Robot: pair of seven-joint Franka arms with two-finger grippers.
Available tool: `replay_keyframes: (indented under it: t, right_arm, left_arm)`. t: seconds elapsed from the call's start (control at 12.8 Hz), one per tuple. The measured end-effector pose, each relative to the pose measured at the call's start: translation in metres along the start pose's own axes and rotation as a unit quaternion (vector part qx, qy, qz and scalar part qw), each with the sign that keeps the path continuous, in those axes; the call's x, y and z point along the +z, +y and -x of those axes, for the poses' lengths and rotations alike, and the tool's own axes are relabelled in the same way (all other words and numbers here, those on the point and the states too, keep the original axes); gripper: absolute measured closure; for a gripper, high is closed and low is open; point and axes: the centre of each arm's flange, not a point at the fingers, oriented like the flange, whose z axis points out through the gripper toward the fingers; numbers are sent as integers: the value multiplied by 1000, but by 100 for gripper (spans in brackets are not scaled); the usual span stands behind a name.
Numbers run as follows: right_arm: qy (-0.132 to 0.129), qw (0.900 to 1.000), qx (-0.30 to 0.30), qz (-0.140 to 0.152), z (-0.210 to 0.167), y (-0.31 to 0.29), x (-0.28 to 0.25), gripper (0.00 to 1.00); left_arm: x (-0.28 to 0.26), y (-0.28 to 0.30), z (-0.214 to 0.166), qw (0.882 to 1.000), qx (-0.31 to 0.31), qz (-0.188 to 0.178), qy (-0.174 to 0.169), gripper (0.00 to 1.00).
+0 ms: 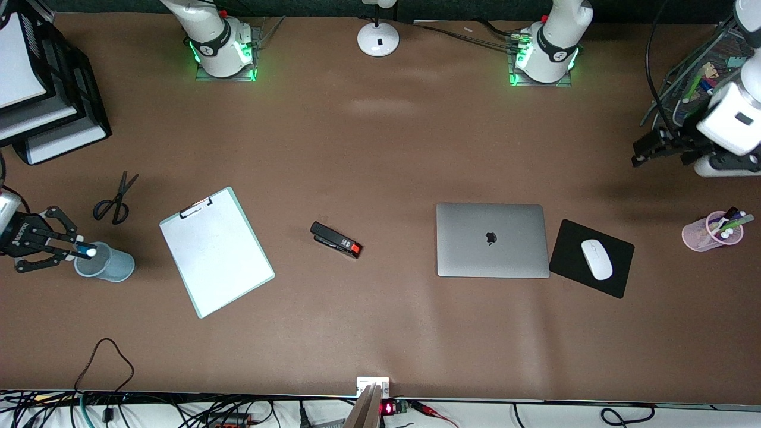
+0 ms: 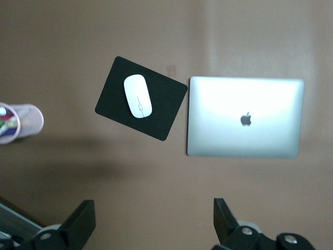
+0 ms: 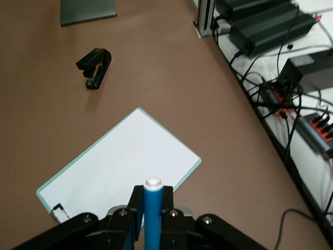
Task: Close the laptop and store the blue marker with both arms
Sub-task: 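Carry the blue marker over the light-blue pen cup with the right gripper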
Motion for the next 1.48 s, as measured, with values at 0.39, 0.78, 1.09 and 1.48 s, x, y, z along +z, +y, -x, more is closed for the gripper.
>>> replay_keyframes:
  t: [0.39, 0.78, 1.09, 1.48]
  right_arm:
    - [72, 997, -32, 18, 66, 8, 8, 82]
    - [144, 986, -74, 38, 130, 8, 18, 82]
    - [172, 982, -76, 37, 158, 4, 23, 82]
    - [200, 976, -77, 33, 183, 1, 48, 82]
  left_arm:
    - [0, 4, 3, 1000, 14, 0, 1, 0]
    - [0, 8, 3, 1000, 22, 0, -1, 0]
    - [-1, 14, 3, 1000, 29, 0, 0, 0]
    - [-5, 16, 3, 1000, 31, 0, 3, 0]
